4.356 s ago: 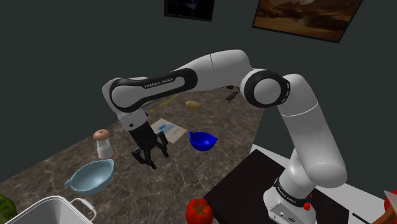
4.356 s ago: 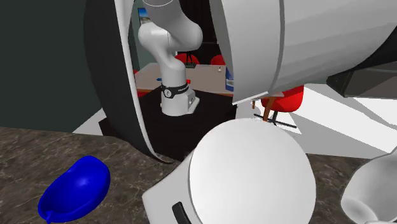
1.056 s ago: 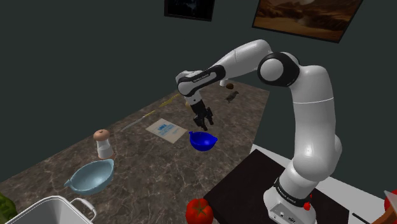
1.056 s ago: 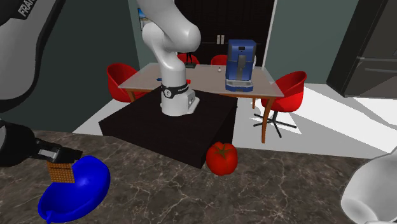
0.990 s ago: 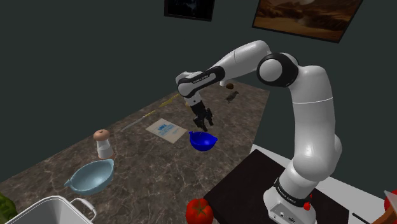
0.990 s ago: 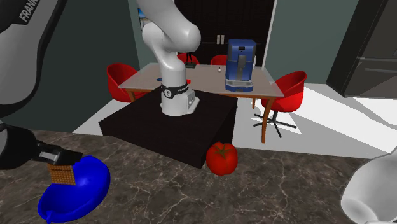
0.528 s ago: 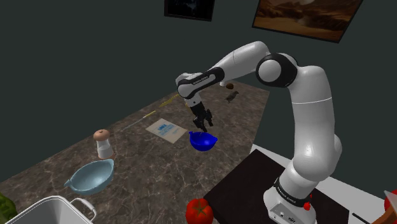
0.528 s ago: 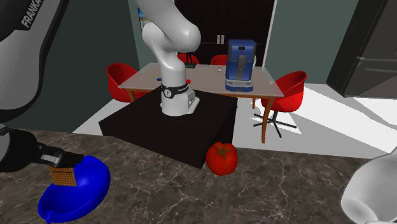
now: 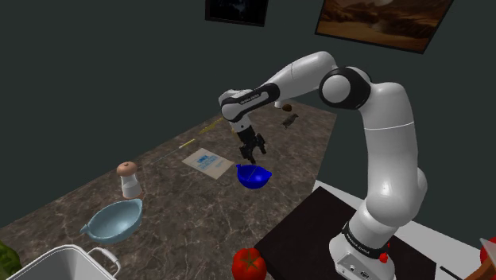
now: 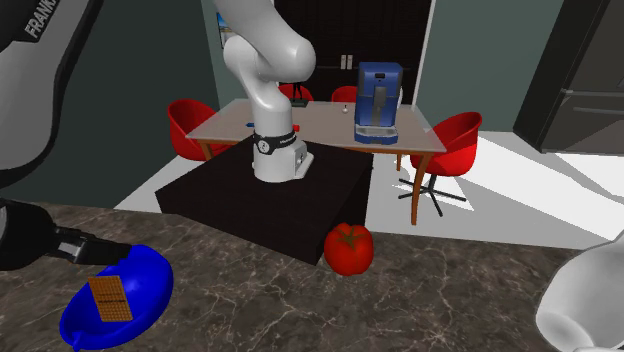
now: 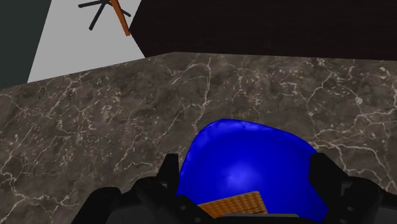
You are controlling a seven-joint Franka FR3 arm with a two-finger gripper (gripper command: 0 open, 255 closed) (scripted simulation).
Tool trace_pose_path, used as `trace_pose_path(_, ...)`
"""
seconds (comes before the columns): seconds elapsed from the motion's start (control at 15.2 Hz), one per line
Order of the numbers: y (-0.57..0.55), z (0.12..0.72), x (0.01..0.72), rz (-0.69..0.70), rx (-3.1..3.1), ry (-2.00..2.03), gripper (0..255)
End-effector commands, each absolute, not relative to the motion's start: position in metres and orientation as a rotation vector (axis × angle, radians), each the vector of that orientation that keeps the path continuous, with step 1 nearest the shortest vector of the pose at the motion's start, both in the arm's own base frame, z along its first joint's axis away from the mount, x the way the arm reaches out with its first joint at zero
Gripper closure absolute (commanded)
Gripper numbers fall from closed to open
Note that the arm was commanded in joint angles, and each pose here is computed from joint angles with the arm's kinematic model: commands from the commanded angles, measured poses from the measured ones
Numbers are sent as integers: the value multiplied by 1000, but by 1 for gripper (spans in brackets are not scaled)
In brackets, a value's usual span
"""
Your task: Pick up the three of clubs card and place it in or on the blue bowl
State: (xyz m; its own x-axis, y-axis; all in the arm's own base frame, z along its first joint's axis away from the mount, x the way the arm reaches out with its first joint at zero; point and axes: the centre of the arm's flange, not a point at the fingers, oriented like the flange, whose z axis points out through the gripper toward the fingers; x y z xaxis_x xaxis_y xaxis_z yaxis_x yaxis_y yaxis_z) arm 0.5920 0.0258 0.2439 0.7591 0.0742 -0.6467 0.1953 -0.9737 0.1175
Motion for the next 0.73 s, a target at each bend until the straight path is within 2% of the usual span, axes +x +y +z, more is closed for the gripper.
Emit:
trace_pose_path(0.0, 31, 259, 604, -1010, 2777, 215, 0)
trace_pose_path(0.13, 36, 276, 619, -1010, 2777, 215, 0)
trace_pose_path(0.66, 36, 277, 619, -1010, 2777, 215, 0)
